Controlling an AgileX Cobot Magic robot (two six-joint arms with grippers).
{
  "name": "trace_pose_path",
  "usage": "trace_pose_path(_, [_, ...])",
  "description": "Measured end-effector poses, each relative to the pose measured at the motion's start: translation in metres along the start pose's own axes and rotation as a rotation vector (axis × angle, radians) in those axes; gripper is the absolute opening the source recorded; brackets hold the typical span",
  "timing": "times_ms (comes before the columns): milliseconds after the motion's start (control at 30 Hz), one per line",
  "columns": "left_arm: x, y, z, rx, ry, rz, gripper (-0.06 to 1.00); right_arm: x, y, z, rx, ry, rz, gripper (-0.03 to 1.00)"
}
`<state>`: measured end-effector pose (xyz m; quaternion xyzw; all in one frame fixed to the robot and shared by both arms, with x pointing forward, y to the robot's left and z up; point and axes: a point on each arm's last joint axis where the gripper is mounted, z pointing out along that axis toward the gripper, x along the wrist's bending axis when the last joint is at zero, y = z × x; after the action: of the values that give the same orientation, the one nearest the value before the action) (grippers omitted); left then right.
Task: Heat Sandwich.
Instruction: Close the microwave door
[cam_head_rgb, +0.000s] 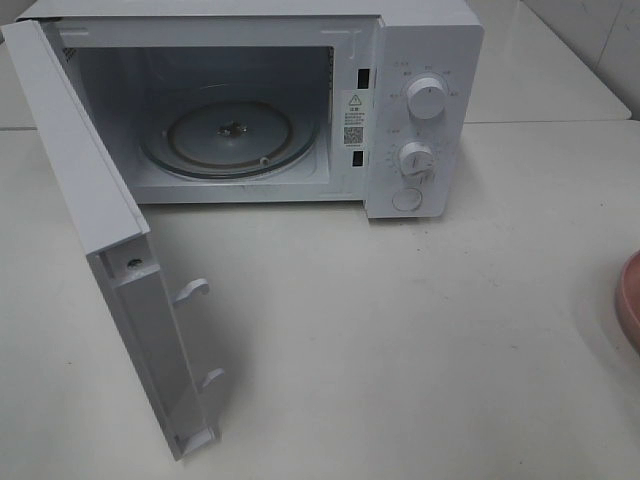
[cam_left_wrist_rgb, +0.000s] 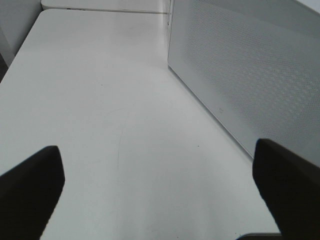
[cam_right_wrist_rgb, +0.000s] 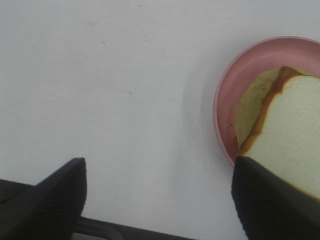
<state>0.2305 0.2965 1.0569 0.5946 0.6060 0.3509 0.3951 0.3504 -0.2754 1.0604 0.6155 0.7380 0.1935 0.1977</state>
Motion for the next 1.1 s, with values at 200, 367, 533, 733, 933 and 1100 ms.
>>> trace_pose_path(200, [0.000, 0.000, 0.000, 0.000, 0.000, 0.000, 0.97, -0.005, -0.019, -0.029, -0.131, 0.009, 0.019, 0.77])
trace_pose_path(367, [0.000, 0.000, 0.000, 0.000, 0.000, 0.000, 0.97, -0.009, -0.035, -0.047, -0.226, 0.015, 0.033, 0.77])
trace_pose_path(533, [0.000, 0.000, 0.000, 0.000, 0.000, 0.000, 0.97, -0.014, -0.055, -0.063, -0.301, -0.014, 0.083, 0.77])
trace_pose_path(733, [0.000, 0.000, 0.000, 0.000, 0.000, 0.000, 0.97, -0.017, -0.077, -0.076, -0.389, -0.059, 0.133, 0.77])
trace_pose_path(933, [0.000, 0.000, 0.000, 0.000, 0.000, 0.000, 0.97, -0.016, -0.094, -0.072, -0.425, -0.093, 0.173, 0.77])
trace_pose_path(1100, [0.000, 0.000, 0.000, 0.000, 0.000, 0.000, 0.97, -0.015, -0.110, -0.063, -0.446, -0.118, 0.199, 0.77])
